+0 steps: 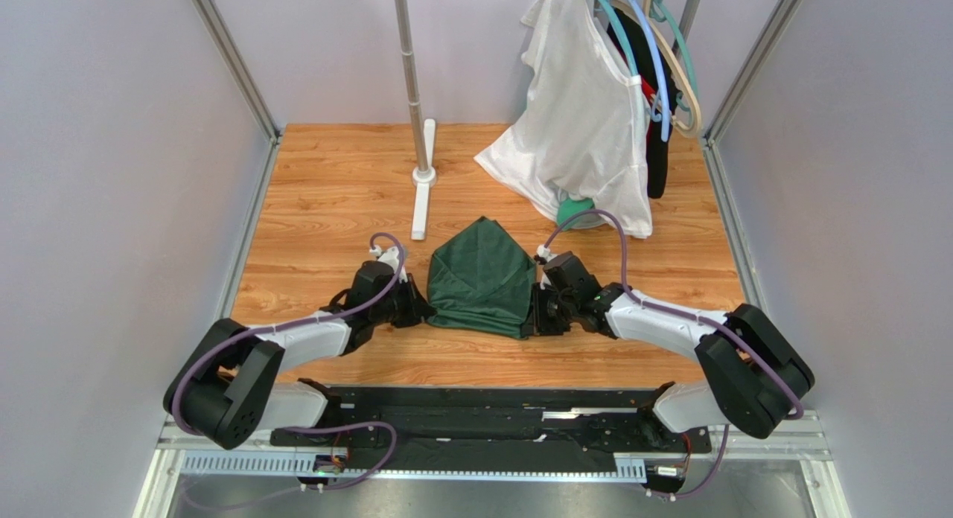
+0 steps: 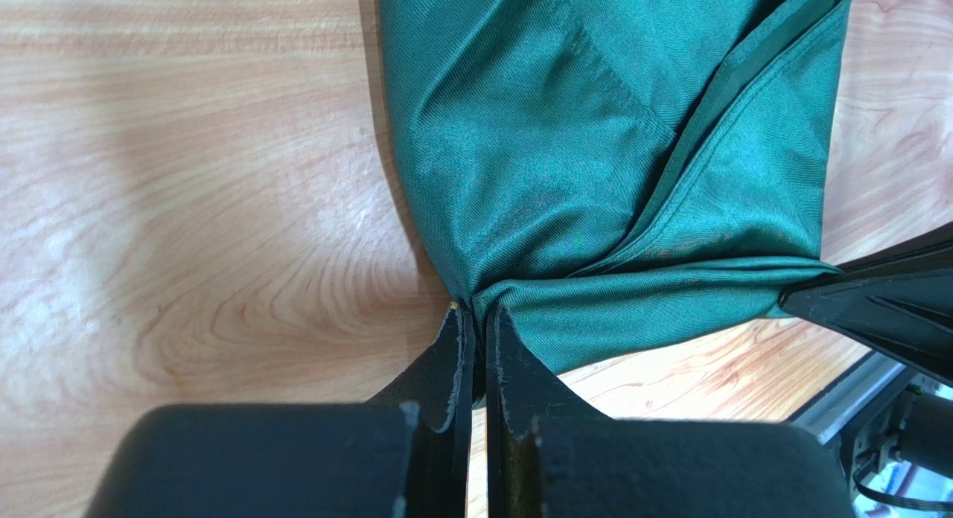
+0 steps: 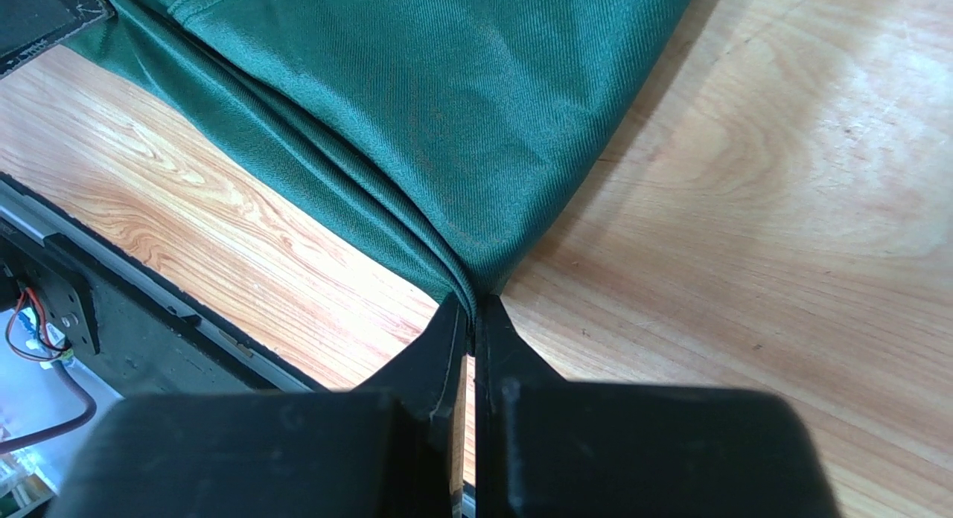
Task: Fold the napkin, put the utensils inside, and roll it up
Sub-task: Roll the napkin with the utensil
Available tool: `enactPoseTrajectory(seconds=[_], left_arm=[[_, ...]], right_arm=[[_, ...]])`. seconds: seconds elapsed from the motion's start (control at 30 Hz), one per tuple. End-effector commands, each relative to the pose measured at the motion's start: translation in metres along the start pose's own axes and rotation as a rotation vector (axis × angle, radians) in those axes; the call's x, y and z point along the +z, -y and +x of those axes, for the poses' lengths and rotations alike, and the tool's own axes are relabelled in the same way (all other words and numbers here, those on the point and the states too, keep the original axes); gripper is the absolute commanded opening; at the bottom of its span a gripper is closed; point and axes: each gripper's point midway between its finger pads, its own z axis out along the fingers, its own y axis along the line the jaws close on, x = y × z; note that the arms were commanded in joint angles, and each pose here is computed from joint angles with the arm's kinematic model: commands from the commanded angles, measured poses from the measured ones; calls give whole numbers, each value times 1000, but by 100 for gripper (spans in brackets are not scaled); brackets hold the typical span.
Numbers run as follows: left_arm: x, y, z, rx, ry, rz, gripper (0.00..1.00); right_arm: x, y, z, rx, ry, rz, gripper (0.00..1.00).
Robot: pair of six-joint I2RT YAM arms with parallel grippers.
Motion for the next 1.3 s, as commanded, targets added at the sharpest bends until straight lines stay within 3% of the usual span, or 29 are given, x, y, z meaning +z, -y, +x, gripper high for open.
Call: enactPoseTrajectory(seconds=[0.0,0.33,0.47,0.53,0.6,0.7,0.83,1.0,1.27], left_arm=[[3,-19,10,31,-87,-78,0],[5,-5,16,89,-268,-51,0],[14,-2,20,93,-344,-39,0],[18,-7,27,92,-388,-52,0],[20,-9,29,100,-416,-59,0],[23,-9,32,110,-462,-55,0],[26,-10,34,118,-498,-51,0],[28,-8,34,118,-521,-41,0],[32,-6,39,99,-579,-12,0]], right_arm=[[-5,1,-4,-8,-19,3,0],[-10,-7,7,32,-146,-111,0],[-13,-2,5,14,-131,-94,0],[-14,1,1,-14,-95,-81,9],[-15,3,-4,-40,-70,-68,33],[-25,-3,-19,-89,-21,-69,54],[-51,1,-46,-175,74,32,60],[-95,-31,-81,-344,307,2,65],[-81,-100,-56,-806,491,11,67]])
